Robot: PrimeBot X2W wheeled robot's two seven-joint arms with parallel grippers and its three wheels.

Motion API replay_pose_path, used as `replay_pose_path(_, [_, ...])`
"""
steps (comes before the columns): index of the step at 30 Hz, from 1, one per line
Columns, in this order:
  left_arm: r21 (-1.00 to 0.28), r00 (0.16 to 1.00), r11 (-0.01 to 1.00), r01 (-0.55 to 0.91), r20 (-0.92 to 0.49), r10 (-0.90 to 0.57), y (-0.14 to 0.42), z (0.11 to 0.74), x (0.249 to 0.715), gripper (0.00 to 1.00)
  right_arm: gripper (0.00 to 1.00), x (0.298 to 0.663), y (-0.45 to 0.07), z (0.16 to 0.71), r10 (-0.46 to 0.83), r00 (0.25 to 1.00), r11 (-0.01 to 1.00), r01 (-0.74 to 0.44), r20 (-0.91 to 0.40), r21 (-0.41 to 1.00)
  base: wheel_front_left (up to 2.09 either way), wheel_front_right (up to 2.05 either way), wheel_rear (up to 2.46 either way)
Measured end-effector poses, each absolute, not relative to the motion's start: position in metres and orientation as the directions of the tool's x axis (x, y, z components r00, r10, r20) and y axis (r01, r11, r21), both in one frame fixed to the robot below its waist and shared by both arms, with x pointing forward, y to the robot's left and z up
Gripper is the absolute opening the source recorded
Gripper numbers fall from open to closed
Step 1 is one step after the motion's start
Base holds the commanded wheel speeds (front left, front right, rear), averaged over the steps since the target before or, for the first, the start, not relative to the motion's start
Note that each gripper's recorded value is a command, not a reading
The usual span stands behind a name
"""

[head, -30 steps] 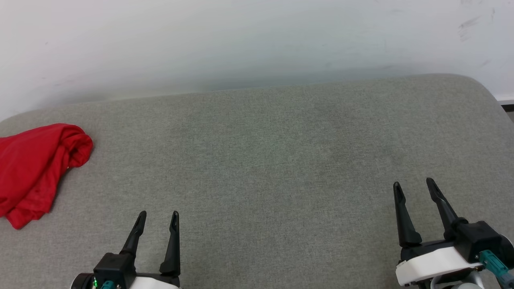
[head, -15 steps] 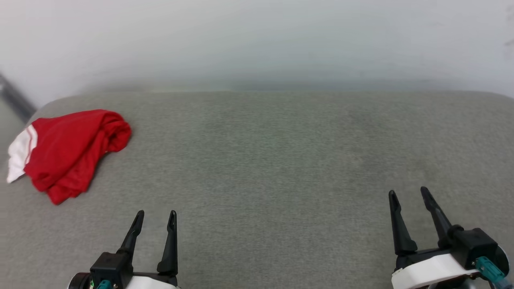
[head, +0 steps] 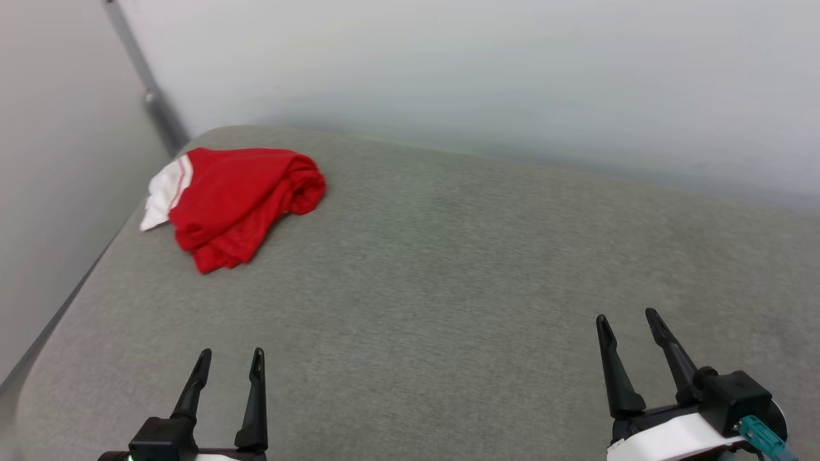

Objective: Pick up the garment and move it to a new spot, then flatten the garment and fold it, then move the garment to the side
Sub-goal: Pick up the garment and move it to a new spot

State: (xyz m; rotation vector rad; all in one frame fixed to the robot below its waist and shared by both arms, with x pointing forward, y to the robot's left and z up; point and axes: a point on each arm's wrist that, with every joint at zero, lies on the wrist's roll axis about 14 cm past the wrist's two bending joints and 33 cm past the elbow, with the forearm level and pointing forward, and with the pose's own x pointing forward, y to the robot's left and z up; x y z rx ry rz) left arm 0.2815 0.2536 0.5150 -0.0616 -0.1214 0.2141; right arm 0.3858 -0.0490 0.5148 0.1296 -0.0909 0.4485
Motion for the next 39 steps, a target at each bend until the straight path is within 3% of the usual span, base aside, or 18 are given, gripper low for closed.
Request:
replay_pose_path(10, [-0.054,0.925,0.933,-0.356,0.12,0.36,0.287,0.516,0.233,1.0,1.0,0.378,0.007,0.515,0.566,0.816,0.806,-0.577,0.114,0.129,0.0,0.0,0.0])
replay_pose_path(18, [-0.063,0.901,0.909,-0.412,0.121,0.417,0.296,0.515,0.212,1.0,1.0,0.377,0.026,0.516,0.602,0.79,0.767,-0.613,0.117,0.192,0.0,0.0,0.0])
replay_pose_path(26, [-0.067,0.904,0.911,-0.407,0.114,0.412,0.294,0.514,0.214,1.0,1.0,0.378,0.029,0.511,0.611,0.784,0.764,-0.619,0.104,0.18,0.0,0.0,0.0])
replay_pose_path(31, [-0.086,0.905,0.911,-0.404,0.108,0.412,0.294,0.515,0.221,1.0,1.0,0.392,0.017,0.511,0.565,0.817,0.78,-0.574,0.115,0.248,0.0,0.0,0.0])
replay_pose_path(39, [-0.1,0.905,0.92,-0.38,0.164,0.392,0.314,0.539,0.276,1.0,1.0,0.426,0.006,0.52,0.515,0.839,0.804,-0.544,0.177,0.24,0.0,0.0,0.0])
